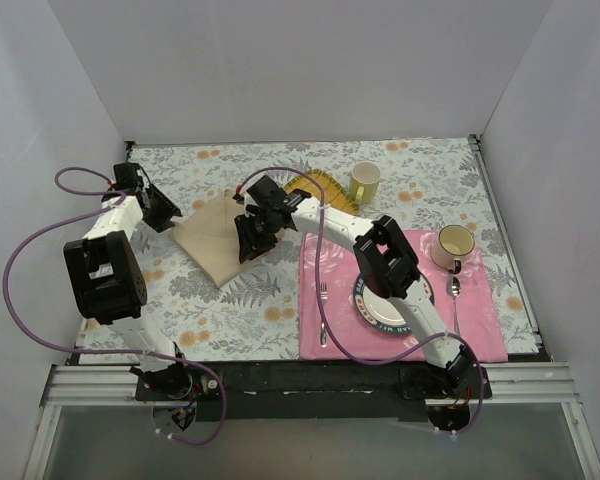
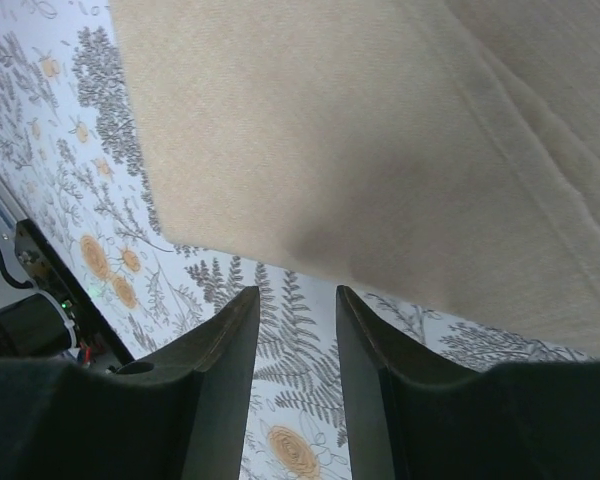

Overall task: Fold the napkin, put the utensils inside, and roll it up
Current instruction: Fold the napkin

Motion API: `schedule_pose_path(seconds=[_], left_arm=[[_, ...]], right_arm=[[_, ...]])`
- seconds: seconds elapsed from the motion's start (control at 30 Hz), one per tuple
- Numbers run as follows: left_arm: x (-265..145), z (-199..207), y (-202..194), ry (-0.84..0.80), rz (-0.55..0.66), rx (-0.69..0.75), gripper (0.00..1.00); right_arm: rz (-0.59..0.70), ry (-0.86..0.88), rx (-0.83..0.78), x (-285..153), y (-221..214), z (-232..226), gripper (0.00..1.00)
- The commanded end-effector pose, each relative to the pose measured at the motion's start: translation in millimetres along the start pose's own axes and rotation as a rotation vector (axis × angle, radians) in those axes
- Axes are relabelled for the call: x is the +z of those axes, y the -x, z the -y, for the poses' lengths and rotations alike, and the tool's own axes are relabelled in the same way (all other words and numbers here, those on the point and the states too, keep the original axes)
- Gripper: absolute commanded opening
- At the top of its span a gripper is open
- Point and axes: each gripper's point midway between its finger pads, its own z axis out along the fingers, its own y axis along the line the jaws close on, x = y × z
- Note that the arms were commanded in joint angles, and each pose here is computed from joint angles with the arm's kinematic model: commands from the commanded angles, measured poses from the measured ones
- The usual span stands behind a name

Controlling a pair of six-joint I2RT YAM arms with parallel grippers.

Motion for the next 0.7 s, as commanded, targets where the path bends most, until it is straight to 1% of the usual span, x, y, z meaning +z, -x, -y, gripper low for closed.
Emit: schedule_pose_path(seconds=[0.0, 0.13, 0.17, 0.23, 0.37, 0.43, 0.47, 0.57, 0.6, 0.63, 0.67], left_arm=[[4, 2, 2, -0.034, 0.005, -0.018, 0.35], [13, -11, 5, 0.009, 0.014, 0.004, 0.35], [14, -17, 5, 0.029, 0.011, 0.004, 0.35], [16, -25, 5, 0.052, 0.012, 0.014, 0.35], [21, -35, 4, 0.088, 0.005, 0.059, 0.36], [12, -29, 11, 0.084, 0.027, 0.058, 0.38], [4, -23, 15, 0.069, 0.043, 0.042, 0.40], [-23, -10, 32, 0.047, 0.116, 0.008, 0.46], [-27, -6, 34, 0.042, 0.118, -0.004, 0.48], [-30, -7, 29, 0.048, 0.100, -0.026, 0.52], [-33, -1, 25, 0.017, 0.083, -0.042, 0.53]], right_arm=[[0.064, 0.041, -0.052, -10, 25, -27, 0.45], [0.043, 0.038, -0.031, 6, 18, -15, 0.45], [0.022, 0.026, -0.020, 11, 8, -8, 0.45], [0.029, 0.027, -0.029, 14, 4, -4, 0.45], [0.001, -0.009, -0.044, 20, -7, 8, 0.45], [0.009, -0.031, -0.097, 18, 0, 6, 0.45], [-0.009, -0.051, -0.103, 15, -2, 7, 0.46], [0.004, -0.093, -0.127, 1, 2, 1, 0.47], [0.031, -0.092, -0.133, -9, 9, -7, 0.48], [0.035, -0.106, -0.139, -12, 8, -5, 0.48], [0.048, -0.115, -0.160, -15, 9, -10, 0.52]])
